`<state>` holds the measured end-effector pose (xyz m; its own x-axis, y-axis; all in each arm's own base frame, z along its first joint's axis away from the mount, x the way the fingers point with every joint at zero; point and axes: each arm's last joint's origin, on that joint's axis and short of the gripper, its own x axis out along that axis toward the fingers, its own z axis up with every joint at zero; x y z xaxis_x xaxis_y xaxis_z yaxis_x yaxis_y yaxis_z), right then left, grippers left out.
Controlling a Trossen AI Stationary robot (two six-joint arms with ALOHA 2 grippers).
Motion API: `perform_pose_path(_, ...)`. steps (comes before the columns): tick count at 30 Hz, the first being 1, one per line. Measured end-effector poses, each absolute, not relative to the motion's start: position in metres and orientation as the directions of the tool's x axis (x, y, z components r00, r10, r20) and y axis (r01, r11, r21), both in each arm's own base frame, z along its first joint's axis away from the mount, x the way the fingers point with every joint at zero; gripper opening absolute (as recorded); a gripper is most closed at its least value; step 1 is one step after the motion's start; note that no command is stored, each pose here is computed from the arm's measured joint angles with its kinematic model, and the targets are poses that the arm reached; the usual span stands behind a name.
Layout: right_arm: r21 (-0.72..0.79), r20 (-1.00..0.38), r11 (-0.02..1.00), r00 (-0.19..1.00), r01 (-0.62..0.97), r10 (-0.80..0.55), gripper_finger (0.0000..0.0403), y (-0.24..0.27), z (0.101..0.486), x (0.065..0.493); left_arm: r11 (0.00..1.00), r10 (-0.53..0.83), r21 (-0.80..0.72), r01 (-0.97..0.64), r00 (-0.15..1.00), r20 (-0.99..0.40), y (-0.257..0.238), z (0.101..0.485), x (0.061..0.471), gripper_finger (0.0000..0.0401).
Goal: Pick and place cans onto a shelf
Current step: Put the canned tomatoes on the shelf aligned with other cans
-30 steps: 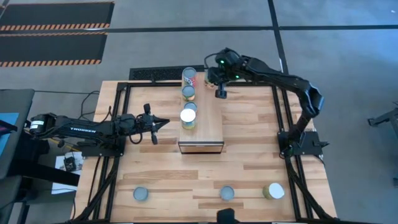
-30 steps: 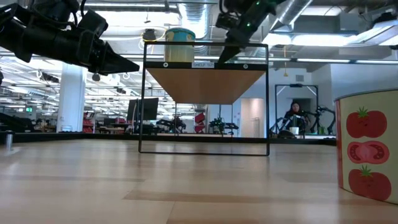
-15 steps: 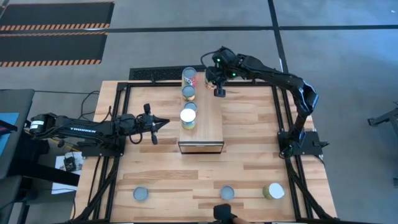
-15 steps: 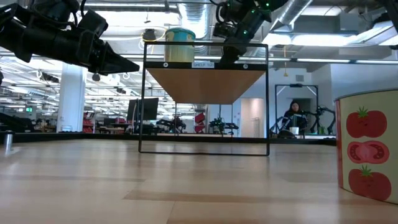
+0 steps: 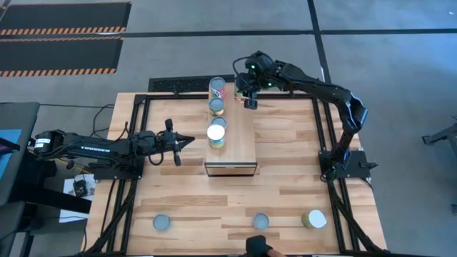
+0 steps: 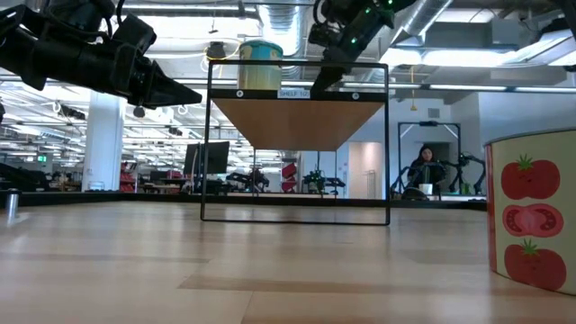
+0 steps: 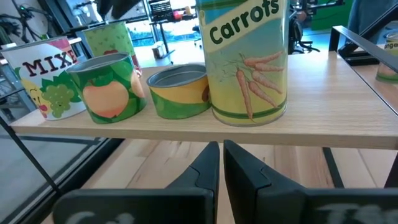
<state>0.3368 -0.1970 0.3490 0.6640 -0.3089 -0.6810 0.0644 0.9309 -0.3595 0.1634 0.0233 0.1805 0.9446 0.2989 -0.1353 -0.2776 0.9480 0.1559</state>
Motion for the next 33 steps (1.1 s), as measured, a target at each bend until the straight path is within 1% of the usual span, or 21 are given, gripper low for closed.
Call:
perform_pose_path(3,-0.376,-0.671,0.924,0.670,0.064,-0.319,0.0105,-0.187,0.363,0.328,0.948,0.299,0.164,-0.275,0.943,-0.147,0.023,0.179,0.163,0.0012)
perform_pose_path(5,-0.394,-0.641,0.916,0.694,0.070,-0.329,0.0074,-0.179,0.374,0.321,0.947,0.299,0.165,-0.275,0.942,-0.149,0.023,0.179,0.163,0.0012)
perform_pose_path(7,-0.388,-0.623,0.920,0.720,0.055,-0.305,0.0031,-0.170,0.379,0.312,0.947,0.299,0.165,-0.274,0.943,-0.149,0.023,0.179,0.163,0.0012)
perform_pose_path(8,-0.384,-0.604,0.922,0.742,0.050,-0.292,0.0017,-0.166,0.378,0.310,0.947,0.299,0.166,-0.275,0.942,-0.149,0.023,0.179,0.163,0.0012)
perform_pose_path(9,-0.376,-0.586,0.925,0.762,0.047,-0.277,0.0012,-0.161,0.375,0.306,0.947,0.299,0.170,-0.274,0.943,-0.149,0.023,0.179,0.163,0.0012)
perform_pose_path(13,-0.365,-0.503,0.928,0.822,0.077,-0.266,0.0012,-0.143,0.352,0.291,0.946,0.299,0.173,-0.273,0.943,-0.149,0.023,0.179,0.163,0.0012)
perform_pose_path(16,-0.351,-0.407,0.928,0.873,0.121,-0.268,0.0005,-0.127,0.333,0.277,0.947,0.299,0.172,-0.273,0.943,-0.149,0.023,0.179,0.163,0.0012)
perform_pose_path(19,-0.318,-0.306,0.935,0.916,0.159,-0.260,0.0008,-0.111,0.317,0.260,0.947,0.299,0.167,-0.274,0.942,-0.149,0.023,0.179,0.163,0.0012)
perform_pose_path(23,-0.265,-0.227,0.949,0.946,0.168,-0.231,0.0004,-0.090,0.297,0.238,0.948,0.299,0.163,-0.275,0.943,-0.149,0.023,0.179,0.163,0.0012)
perform_pose_path(27,-0.200,-0.212,0.968,0.958,0.153,-0.195,0.0004,-0.069,0.282,0.217,0.953,0.282,0.159,-0.257,0.947,-0.156,0.023,0.179,0.163,0.0012)
perform_pose_path(33,-0.202,-0.251,0.967,0.946,0.156,-0.205,0.0003,-0.034,0.273,0.196,0.953,0.282,0.158,-0.257,0.946,-0.160,0.023,0.178,0.163,0.0012)
